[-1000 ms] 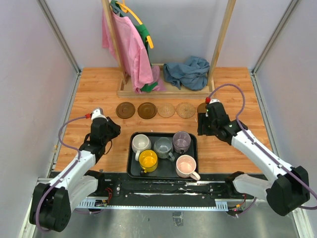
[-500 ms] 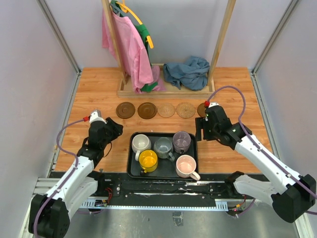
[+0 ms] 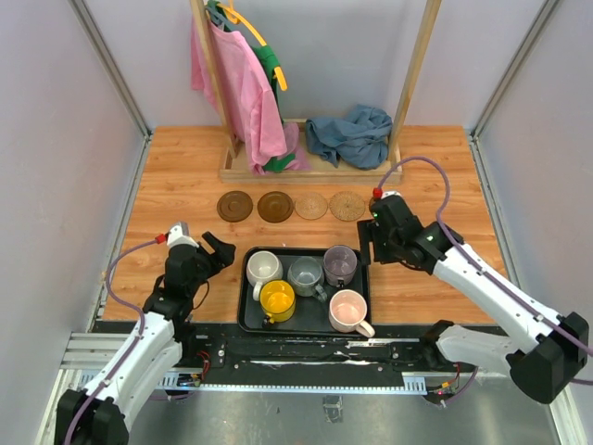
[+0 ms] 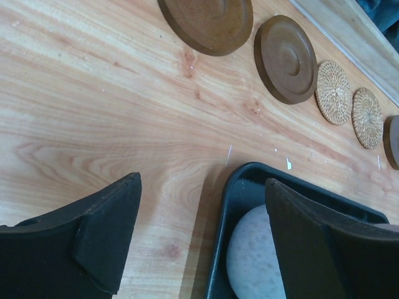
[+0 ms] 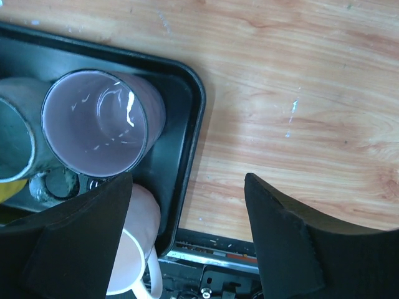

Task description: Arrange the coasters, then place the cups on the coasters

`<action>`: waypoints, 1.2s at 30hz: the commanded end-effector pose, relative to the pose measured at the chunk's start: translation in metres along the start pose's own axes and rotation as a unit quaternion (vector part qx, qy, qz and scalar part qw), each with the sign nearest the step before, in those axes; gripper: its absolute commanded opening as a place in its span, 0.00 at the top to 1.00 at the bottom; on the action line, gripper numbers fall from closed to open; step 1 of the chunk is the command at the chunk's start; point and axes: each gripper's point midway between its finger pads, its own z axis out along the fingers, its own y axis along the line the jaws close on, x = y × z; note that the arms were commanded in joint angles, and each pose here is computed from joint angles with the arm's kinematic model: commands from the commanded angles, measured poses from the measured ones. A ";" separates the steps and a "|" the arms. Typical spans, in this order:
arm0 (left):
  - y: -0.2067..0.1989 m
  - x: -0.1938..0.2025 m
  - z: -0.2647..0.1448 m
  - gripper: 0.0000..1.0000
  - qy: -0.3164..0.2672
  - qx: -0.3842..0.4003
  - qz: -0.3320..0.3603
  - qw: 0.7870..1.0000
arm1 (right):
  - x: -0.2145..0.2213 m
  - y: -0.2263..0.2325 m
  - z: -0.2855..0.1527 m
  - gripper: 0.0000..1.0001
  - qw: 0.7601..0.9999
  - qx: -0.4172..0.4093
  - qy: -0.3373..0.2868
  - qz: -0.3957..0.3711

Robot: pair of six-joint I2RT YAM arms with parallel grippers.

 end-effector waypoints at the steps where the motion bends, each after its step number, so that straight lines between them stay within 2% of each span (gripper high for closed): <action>1: 0.006 0.003 -0.004 0.12 -0.006 -0.002 0.014 1.000 | 0.005 0.011 -0.009 0.25 0.999 0.036 0.016 -0.030; 7: 0.004 0.002 -0.003 0.03 -0.001 0.001 0.026 1.000 | 0.004 0.031 -0.008 0.22 0.997 0.055 0.016 -0.059; 8: 0.003 0.003 -0.003 0.02 0.001 0.003 0.025 1.000 | 0.004 0.033 -0.008 0.11 0.996 0.057 0.013 -0.061; 10: 0.001 0.005 0.000 0.01 0.007 0.007 0.024 1.000 | 0.005 0.036 -0.008 0.05 0.996 0.057 0.008 -0.064; 22: -0.005 0.013 0.012 0.01 0.024 0.022 0.033 0.999 | 0.041 0.035 0.014 0.01 0.996 0.047 0.039 -0.072; 27: -0.006 0.015 0.013 0.01 0.032 0.025 0.036 0.999 | 0.054 0.049 0.023 0.01 0.996 0.006 0.044 -0.078; 36: -0.005 0.019 0.014 0.01 0.044 0.023 0.036 0.998 | 0.052 0.074 0.031 0.01 0.994 -0.053 0.039 -0.092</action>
